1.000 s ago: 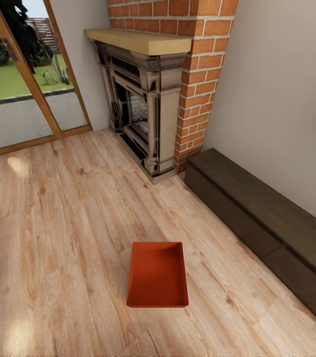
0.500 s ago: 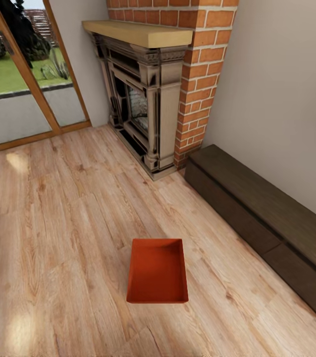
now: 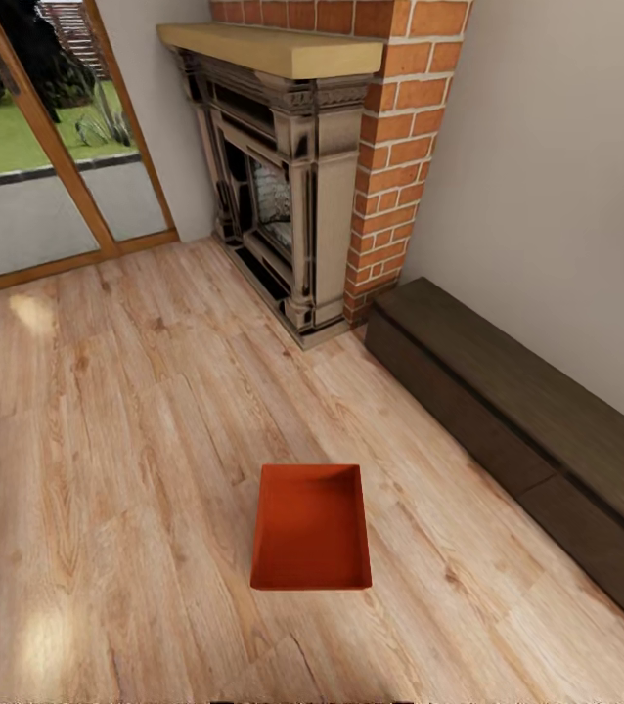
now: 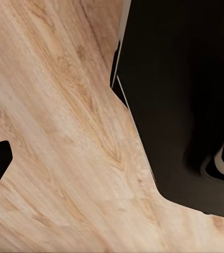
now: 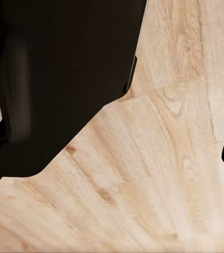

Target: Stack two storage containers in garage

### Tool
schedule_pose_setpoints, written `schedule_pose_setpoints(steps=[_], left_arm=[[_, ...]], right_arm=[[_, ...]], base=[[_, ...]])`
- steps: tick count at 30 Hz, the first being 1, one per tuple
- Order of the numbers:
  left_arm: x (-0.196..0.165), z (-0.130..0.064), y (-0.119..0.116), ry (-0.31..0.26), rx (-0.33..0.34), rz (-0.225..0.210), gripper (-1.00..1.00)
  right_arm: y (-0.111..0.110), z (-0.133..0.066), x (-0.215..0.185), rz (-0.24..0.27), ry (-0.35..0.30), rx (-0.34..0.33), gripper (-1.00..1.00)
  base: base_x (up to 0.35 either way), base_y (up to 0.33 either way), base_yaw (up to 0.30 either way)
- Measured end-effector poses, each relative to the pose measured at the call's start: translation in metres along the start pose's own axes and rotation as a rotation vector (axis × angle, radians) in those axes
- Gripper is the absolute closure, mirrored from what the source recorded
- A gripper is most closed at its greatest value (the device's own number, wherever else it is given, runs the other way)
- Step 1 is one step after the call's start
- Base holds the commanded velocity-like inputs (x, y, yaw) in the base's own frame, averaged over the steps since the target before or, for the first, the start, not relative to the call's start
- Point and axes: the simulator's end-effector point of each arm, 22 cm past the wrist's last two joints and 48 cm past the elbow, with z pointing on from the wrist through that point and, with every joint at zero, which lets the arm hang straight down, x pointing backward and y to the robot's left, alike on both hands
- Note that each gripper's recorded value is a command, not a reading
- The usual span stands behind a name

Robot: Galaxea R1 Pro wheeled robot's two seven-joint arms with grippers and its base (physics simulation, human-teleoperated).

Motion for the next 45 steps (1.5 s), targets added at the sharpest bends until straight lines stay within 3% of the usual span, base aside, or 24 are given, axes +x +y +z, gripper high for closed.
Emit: schedule_pose_setpoints(steps=[45], left_arm=[[0.0068, 0.0000, -0.0045, 0.017, 0.004, -0.012, -1.00]], right_arm=[[-0.0032, 0.0005, 0.0039, 0.002, 0.010, 0.012, -1.00]], base=[[0.000, 0.000, 0.000]])
